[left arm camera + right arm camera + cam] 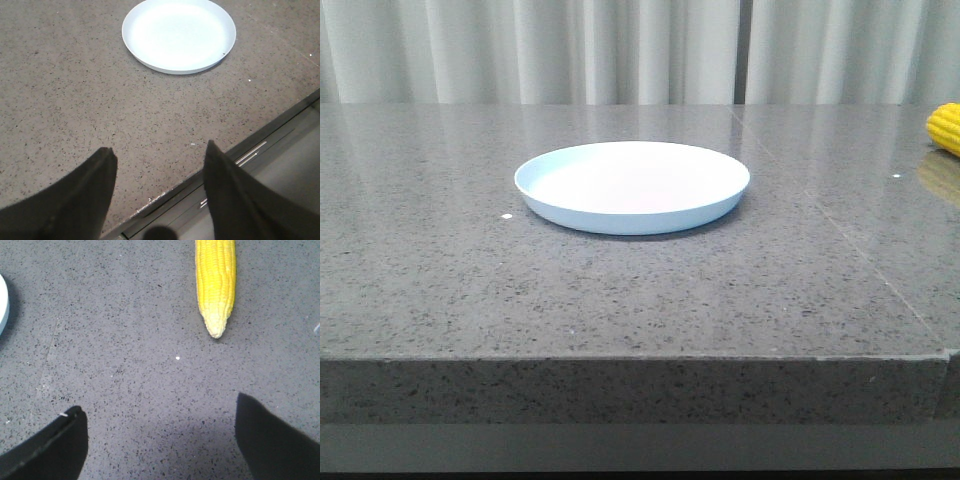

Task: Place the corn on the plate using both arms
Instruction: 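Lower the open right gripper over the yellow corn cob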

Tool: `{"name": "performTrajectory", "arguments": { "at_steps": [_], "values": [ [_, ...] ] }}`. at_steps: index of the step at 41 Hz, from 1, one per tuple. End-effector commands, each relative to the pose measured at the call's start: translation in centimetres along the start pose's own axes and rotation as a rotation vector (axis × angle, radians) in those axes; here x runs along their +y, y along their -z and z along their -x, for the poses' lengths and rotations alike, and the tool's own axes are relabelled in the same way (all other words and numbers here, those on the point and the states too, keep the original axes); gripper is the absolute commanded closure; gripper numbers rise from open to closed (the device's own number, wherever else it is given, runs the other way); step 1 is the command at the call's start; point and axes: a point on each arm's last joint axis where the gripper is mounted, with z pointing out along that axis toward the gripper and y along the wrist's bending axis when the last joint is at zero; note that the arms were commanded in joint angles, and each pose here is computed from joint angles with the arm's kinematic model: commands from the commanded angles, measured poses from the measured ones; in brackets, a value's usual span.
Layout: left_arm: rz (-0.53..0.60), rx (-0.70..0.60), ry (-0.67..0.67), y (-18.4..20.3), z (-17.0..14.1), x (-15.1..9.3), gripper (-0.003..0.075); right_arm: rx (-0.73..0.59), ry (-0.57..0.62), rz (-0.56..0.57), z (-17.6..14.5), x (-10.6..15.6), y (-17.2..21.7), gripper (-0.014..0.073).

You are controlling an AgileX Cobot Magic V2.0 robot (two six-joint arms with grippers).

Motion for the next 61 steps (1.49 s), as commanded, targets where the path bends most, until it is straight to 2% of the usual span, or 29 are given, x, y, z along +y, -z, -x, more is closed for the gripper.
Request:
{"name": "performTrajectory", "arguments": {
  "at_steps": [1,16,27,36,43,51,61],
  "values": [
    [-0.018,-0.118,0.01,1.0,0.5,0.0,0.0331,-0.106,0.018,-0.009,1.6,-0.1,0.6,-0.0029],
    [-0.017,-0.124,0.01,1.1,0.2,0.1,0.0331,-0.093,-0.002,0.006,1.8,0.1,0.6,-0.0029],
    [-0.017,-0.124,0.01,1.1,0.2,0.1,0.0331,0.051,0.052,-0.058,5.2,-0.2,0.5,-0.0029],
    [-0.017,-0.124,0.01,1.1,0.2,0.1,0.0331,0.154,0.051,-0.096,9.2,-0.6,-2.8,-0.0029],
    [-0.017,-0.124,0.01,1.1,0.2,0.1,0.0331,0.227,-0.039,-0.136,12.4,-2.6,-5.5,-0.0029],
    [-0.017,-0.124,0.01,1.1,0.2,0.1,0.0331,0.308,-0.053,-0.057,15.2,-3.7,-9.5,-0.0029],
    [-0.017,-0.124,0.01,1.1,0.2,0.1,0.0331,0.345,-0.048,-0.055,16.6,-4.5,-14.9,-0.0029]
  ]
}}
